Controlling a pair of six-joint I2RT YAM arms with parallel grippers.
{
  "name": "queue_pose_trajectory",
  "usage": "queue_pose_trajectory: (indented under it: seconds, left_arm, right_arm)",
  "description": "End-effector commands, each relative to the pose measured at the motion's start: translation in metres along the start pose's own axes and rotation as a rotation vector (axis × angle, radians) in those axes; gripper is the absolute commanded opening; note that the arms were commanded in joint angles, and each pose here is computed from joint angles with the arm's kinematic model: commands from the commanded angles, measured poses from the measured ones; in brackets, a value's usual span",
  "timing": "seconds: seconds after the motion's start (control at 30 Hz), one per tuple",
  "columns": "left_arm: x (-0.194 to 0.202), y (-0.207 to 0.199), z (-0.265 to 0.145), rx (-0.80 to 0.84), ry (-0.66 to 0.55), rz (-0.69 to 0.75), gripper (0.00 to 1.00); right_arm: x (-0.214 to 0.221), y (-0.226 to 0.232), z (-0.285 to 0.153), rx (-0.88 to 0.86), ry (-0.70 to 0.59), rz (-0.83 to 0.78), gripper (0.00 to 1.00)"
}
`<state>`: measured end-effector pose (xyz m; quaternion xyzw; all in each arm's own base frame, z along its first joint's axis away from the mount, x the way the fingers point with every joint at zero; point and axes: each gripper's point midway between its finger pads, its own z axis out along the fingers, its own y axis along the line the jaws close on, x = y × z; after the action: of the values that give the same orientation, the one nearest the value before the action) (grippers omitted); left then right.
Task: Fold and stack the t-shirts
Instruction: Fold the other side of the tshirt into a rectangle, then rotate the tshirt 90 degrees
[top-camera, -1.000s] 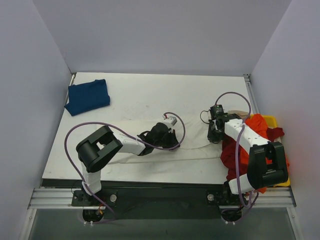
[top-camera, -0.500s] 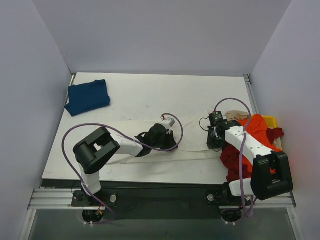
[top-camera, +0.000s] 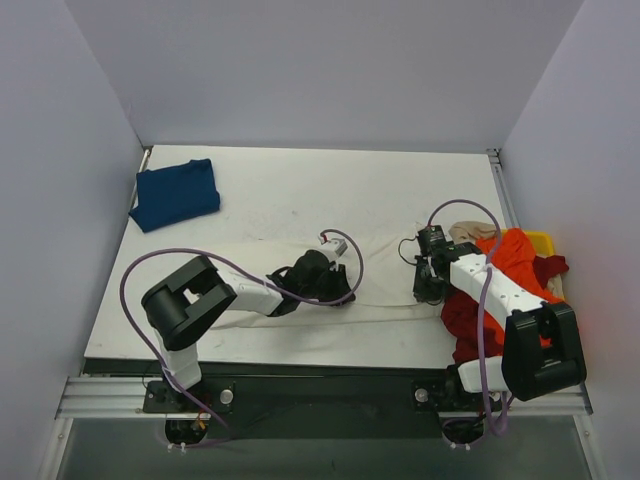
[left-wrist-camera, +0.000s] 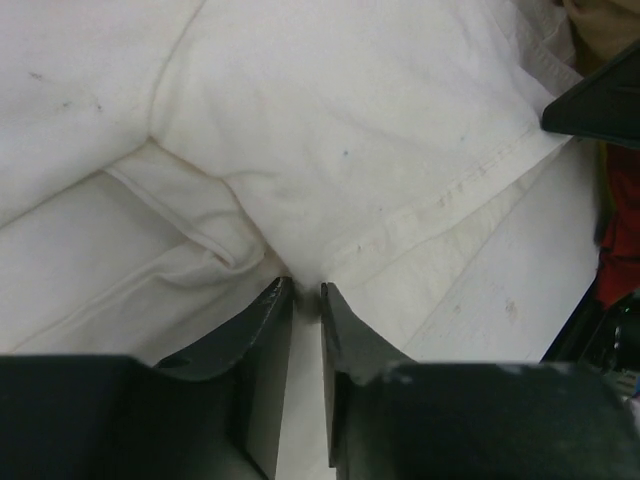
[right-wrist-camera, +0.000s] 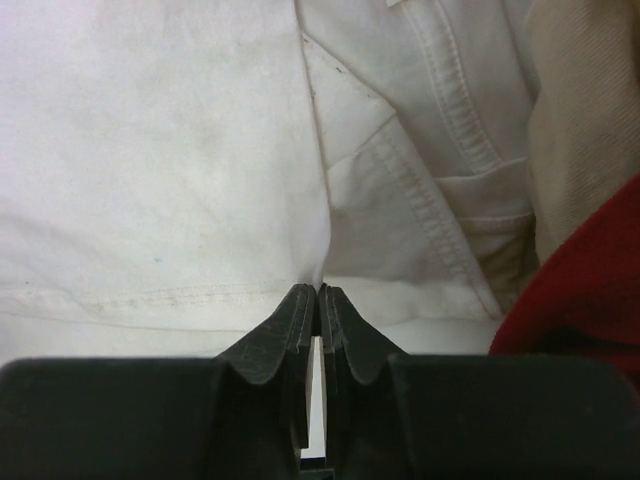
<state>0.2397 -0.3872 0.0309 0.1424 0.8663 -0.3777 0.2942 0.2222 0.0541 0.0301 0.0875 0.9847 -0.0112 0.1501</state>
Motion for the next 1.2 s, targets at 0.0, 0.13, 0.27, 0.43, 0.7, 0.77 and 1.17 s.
queue_pose_trajectory:
  seconds: [0.0, 0.13, 0.27, 0.43, 0.7, 0.77, 1.17]
  left_arm:
    - [-0.015, -0.017, -0.009, 0.056, -0.043, -0.002, 0.31]
    - [-0.032, -0.033, -0.025, 0.086, -0.080, 0.018, 0.50]
    - [-0.056, -0.035, -0.048, 0.071, -0.148, 0.052, 0.56]
    - [-0.089, 0.001, -0.081, -0.015, -0.261, 0.035, 0.62]
    - [-0.094, 0.088, -0.092, -0.179, -0.292, -0.062, 0.63]
    - [-0.094, 0.105, -0.092, -0.192, -0.299, -0.092, 0.63]
    - [-0.091, 0.152, -0.086, -0.242, -0.302, -0.167, 0.63]
  right_arm:
    - [0.015, -0.005, -0.002, 0.026, 0.048, -0.013, 0.09]
    - [0.006, -0.001, -0.011, 0.017, 0.019, -0.019, 0.54]
    - [-0.019, 0.009, -0.032, -0.025, -0.061, -0.017, 0.62]
    - [-0.051, 0.030, -0.051, -0.082, -0.147, -0.037, 0.62]
    - [-0.075, 0.078, -0.026, -0.210, -0.091, -0.079, 0.62]
    - [-0.080, 0.086, -0.016, -0.225, -0.078, -0.084, 0.62]
    - [-0.105, 0.095, 0.058, -0.162, 0.077, -0.074, 0.61]
